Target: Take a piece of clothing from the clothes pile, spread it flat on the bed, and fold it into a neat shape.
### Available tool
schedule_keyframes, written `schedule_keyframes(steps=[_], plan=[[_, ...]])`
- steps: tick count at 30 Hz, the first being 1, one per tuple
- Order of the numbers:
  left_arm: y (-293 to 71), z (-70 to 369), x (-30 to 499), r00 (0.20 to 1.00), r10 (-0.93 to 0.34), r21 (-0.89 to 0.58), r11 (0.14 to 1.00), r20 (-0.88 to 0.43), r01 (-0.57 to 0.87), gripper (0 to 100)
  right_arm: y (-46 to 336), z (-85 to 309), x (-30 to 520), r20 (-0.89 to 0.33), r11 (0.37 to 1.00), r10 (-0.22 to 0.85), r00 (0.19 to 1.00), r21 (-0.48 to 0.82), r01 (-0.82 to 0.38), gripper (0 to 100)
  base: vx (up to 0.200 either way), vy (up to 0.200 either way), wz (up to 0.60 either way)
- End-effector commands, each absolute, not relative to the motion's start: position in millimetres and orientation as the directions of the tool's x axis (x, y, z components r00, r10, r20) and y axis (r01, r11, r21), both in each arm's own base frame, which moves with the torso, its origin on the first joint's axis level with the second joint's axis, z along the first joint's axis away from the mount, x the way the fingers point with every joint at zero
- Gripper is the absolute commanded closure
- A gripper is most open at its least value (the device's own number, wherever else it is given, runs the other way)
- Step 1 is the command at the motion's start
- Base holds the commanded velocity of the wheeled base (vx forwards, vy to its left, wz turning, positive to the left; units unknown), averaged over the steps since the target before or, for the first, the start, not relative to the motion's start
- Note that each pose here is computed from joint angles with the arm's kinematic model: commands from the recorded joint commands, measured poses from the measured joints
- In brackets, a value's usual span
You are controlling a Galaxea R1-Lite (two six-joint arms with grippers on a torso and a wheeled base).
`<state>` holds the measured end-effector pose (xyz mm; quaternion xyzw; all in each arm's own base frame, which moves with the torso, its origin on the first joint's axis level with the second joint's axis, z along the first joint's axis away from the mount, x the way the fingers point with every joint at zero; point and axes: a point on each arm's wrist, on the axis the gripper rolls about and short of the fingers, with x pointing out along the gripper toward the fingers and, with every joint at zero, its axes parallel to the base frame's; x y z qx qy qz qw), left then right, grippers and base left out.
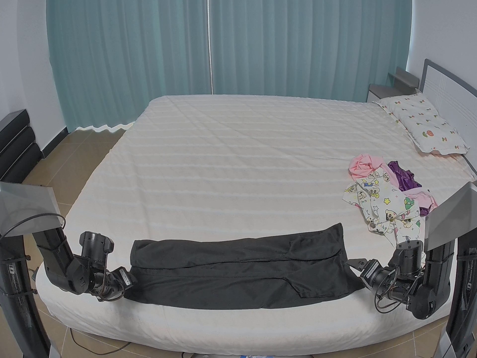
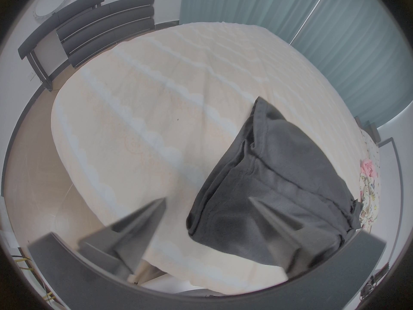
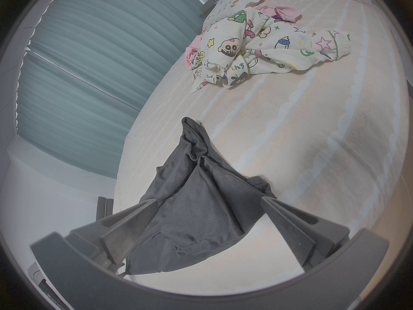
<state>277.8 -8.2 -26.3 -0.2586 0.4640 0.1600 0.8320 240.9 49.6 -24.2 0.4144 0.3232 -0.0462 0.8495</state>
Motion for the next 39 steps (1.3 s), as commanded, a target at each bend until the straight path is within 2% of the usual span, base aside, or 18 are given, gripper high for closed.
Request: schedule_keyframes(steps=[1, 6, 10, 22, 32, 39], plan=[[-7.4, -7.5, 284.4, 0.581, 0.024, -0.322, 0.813, -0.813, -0.485, 0, 49.7, -23.3, 240.5, -0.579, 0.651, 0.191, 0.792, 0.679, 0.339, 0, 0.000, 0.000, 0.00], [-10.5, 11.8, 294.5, 0.645, -0.084, -0.416, 0.825, -0.760, -0.382, 0, 49.6, -24.0, 238.5, -0.587, 0.655, 0.191, 0.787, 0.673, 0.343, 0, 0.000, 0.000, 0.00], [-11.5, 10.6, 303.0, 0.644, -0.118, -0.404, 0.858, -0.756, -0.317, 0, 50.0, -24.0, 238.4, -0.587, 0.656, 0.192, 0.787, 0.673, 0.342, 0, 0.000, 0.000, 0.00], [-12.2, -7.5, 310.5, 0.616, -0.119, -0.388, 0.863, -0.779, -0.324, 0, 51.7, -24.9, 237.5, -0.592, 0.660, 0.198, 0.781, 0.670, 0.340, 0, 0.000, 0.000, 0.00], [-10.3, 1.5, 328.1, 0.656, -0.116, -0.405, 0.861, -0.745, -0.308, 0, 52.8, -27.6, 235.9, -0.603, 0.666, 0.199, 0.773, 0.662, 0.345, 0, 0.000, 0.000, 0.00], [-10.3, 0.4, 325.8, 0.630, -0.117, -0.397, 0.858, -0.768, -0.325, 0, 52.9, -28.0, 235.9, -0.604, 0.666, 0.201, 0.771, 0.662, 0.345, 0, 0.000, 0.000, 0.00]])
